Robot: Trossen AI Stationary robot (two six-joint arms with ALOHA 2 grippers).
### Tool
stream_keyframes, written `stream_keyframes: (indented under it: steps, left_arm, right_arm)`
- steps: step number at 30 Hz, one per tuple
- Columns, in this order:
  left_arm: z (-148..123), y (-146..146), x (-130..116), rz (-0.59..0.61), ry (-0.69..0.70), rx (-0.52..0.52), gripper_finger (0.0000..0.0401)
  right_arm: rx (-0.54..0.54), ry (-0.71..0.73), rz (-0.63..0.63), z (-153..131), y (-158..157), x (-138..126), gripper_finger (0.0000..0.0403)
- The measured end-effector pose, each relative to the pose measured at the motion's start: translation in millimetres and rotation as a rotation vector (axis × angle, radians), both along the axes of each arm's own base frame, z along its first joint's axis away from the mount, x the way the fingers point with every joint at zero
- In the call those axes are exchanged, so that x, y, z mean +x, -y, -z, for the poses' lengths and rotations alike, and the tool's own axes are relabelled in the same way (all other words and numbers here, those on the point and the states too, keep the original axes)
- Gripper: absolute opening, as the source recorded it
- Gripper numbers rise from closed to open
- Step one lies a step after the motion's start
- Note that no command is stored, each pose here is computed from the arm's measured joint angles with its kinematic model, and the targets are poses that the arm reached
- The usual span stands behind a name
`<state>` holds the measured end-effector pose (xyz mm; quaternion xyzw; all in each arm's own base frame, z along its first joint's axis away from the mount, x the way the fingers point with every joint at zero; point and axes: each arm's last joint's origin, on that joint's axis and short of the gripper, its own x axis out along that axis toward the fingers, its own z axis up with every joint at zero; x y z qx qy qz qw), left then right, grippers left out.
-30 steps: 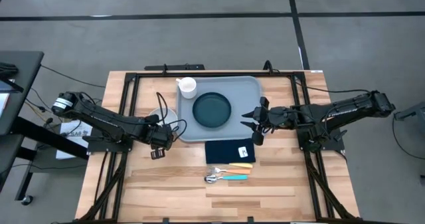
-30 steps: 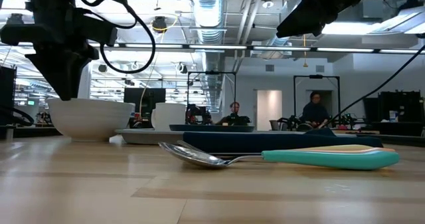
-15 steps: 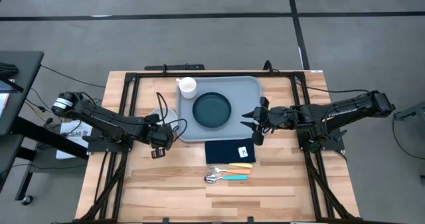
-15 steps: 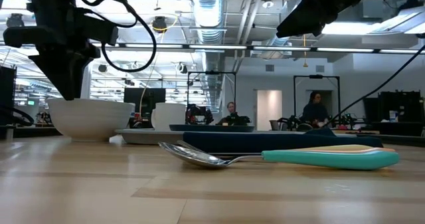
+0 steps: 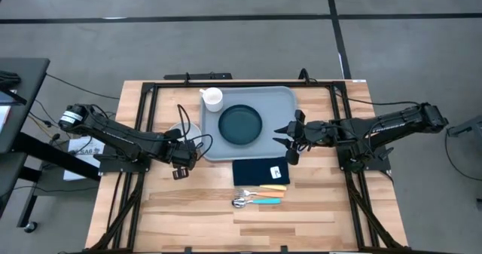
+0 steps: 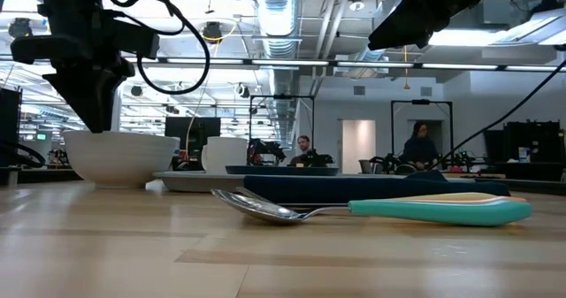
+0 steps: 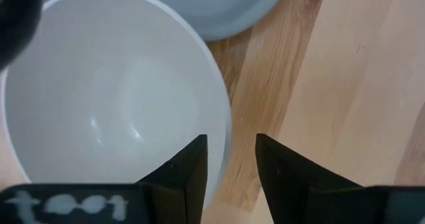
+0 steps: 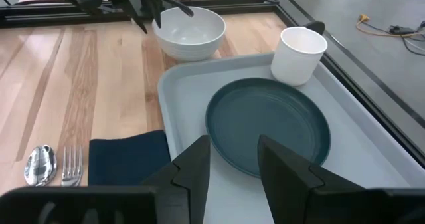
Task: Set up tray
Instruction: Put the white bowl on the black plate on the gray serving tray
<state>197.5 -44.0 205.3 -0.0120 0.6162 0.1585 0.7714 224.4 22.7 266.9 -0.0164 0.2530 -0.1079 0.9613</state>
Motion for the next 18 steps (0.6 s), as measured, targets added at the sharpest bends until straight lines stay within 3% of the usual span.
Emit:
stream_keyframes:
  steps: [10, 18]
  left_arm:
    - [3.6, 0.5, 2.1, -0.017, -0.017, 0.002, 0.0116]
    - [34.9, 4.1, 13.7, 0.031, -0.209, 0.01, 0.0116]
  right_arm:
    - [0.001, -0.001, 0.0, 0.2, 0.0, 0.1, 0.0118]
    - [0.006, 0.0, 0.003, 0.1, 0.0, 0.2, 0.0118]
